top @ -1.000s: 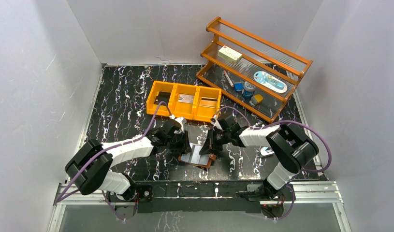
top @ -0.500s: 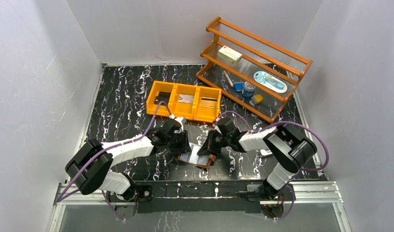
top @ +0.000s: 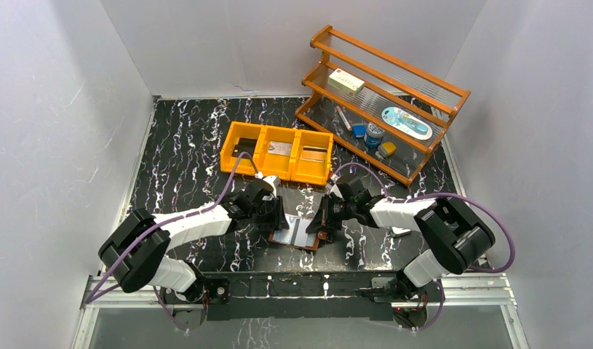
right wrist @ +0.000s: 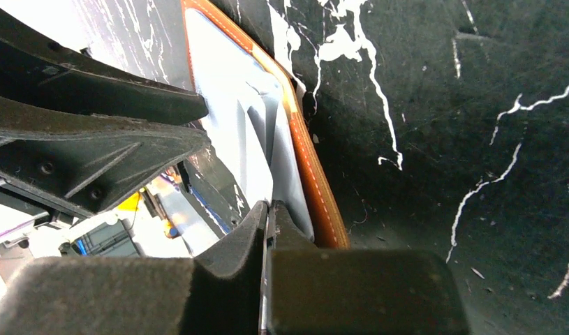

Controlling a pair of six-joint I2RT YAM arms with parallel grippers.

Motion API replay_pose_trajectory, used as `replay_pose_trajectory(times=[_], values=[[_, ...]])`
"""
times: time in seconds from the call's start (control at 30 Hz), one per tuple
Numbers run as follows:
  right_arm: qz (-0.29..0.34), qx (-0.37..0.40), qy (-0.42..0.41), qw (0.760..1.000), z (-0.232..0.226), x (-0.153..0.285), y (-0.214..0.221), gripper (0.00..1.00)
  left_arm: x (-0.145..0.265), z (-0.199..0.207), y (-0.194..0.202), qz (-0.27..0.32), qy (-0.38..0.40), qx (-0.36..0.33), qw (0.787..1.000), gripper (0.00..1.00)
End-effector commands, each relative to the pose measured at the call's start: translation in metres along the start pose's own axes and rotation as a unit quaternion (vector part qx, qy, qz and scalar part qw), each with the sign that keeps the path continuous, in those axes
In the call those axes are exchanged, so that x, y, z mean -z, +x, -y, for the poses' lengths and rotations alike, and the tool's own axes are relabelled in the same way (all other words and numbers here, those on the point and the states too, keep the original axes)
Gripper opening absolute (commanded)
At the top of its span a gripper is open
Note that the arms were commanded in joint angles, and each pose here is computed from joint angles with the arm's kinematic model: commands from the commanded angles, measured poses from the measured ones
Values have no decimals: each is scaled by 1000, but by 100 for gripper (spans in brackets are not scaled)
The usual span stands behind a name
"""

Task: Take the credit cards out of the card holder

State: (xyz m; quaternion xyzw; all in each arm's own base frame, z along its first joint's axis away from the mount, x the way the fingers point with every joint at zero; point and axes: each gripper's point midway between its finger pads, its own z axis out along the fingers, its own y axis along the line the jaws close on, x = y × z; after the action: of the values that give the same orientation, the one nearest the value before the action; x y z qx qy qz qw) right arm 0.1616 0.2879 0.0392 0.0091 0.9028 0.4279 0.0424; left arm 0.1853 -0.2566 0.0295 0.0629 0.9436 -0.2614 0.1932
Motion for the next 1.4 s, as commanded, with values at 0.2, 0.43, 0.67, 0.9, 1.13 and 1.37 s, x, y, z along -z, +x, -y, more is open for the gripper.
replay_pose_trajectory(times=[0.2,0.43,0.67,0.9,1.13,1.37], values=[[8,11,-8,1000,-3,-1,-9,6,29,-19,6,-24,-65,-37,997,43],[1,22,-1,1000,-3,-4,-12,6,32,32,-26,18,34,-43,998,50],[10,17,0,1000,-2,-3,-14,6,5,28,1,-37,52,-29,998,51],[18,5,-10,1000,-5,-3,-15,8,-13,-26,48,-98,-27,-16,995,43],[26,-9,-41,999,-15,-3,-16,19,-12,-41,61,-110,-50,-7,993,37],[27,-25,-58,998,-19,-9,-13,26,-11,-43,61,-108,-55,-4,993,34]])
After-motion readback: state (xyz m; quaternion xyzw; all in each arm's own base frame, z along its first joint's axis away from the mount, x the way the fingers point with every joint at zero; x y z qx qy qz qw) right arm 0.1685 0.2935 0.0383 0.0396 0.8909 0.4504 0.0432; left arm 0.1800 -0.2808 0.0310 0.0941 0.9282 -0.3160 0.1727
